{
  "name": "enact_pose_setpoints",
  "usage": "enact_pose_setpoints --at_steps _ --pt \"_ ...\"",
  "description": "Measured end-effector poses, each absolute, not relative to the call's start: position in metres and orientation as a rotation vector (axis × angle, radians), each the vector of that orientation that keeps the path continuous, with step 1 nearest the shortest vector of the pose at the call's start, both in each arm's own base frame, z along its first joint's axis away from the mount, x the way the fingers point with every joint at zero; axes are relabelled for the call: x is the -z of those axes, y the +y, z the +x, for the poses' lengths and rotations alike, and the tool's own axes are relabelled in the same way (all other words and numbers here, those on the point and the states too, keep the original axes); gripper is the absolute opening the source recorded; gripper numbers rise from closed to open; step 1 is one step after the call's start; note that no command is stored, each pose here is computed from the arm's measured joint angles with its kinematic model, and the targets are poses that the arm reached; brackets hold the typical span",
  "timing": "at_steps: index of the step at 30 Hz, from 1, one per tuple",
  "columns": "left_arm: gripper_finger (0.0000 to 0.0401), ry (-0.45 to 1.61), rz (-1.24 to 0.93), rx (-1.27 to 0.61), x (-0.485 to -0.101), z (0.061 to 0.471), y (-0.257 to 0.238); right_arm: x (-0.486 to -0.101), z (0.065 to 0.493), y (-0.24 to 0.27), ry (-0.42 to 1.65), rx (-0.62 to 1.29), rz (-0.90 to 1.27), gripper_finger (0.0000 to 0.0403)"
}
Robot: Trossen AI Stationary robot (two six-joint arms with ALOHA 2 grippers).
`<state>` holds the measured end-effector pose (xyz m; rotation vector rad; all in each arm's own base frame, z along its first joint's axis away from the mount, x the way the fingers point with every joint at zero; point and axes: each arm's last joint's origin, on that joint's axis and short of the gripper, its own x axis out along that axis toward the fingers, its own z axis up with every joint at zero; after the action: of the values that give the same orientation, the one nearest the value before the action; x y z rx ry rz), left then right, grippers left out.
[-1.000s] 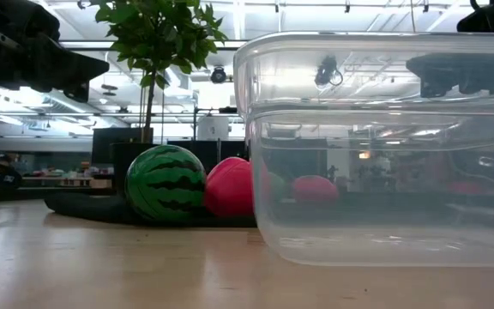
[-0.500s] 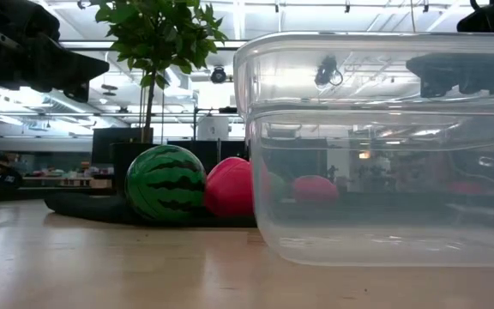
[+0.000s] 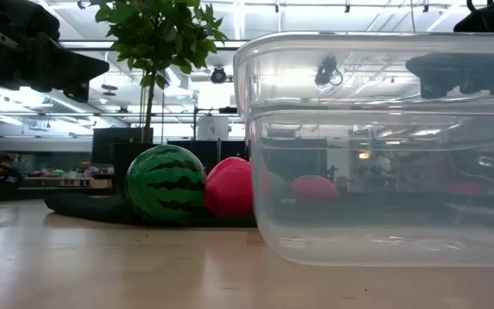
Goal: Pick and placing Produce into tupperware
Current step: Put the watermelon into the transparent bin
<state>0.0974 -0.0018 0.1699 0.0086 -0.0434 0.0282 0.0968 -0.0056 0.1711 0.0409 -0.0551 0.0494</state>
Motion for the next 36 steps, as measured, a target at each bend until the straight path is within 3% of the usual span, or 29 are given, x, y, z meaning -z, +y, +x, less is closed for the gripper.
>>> enact_pose_setpoints --at_steps 19,31,36 --pt "0.0007 -0.046 0.009 -0.028 -0.170 0.097 -0.002 -0.175 0.097 -0.007 -0.096 -0.020 0.534 0.0038" --pt "0.0007 -0.194 0.000 -0.032 -0.184 0.096 -0.002 -0.220 0.080 -0.013 -0.632 0.087 0.587 0.0038" --pt "0.0007 -0.339 -0.054 -0.064 -0.198 0.092 0.000 -0.250 0.072 -0.015 -0.752 0.095 0.725 0.0038"
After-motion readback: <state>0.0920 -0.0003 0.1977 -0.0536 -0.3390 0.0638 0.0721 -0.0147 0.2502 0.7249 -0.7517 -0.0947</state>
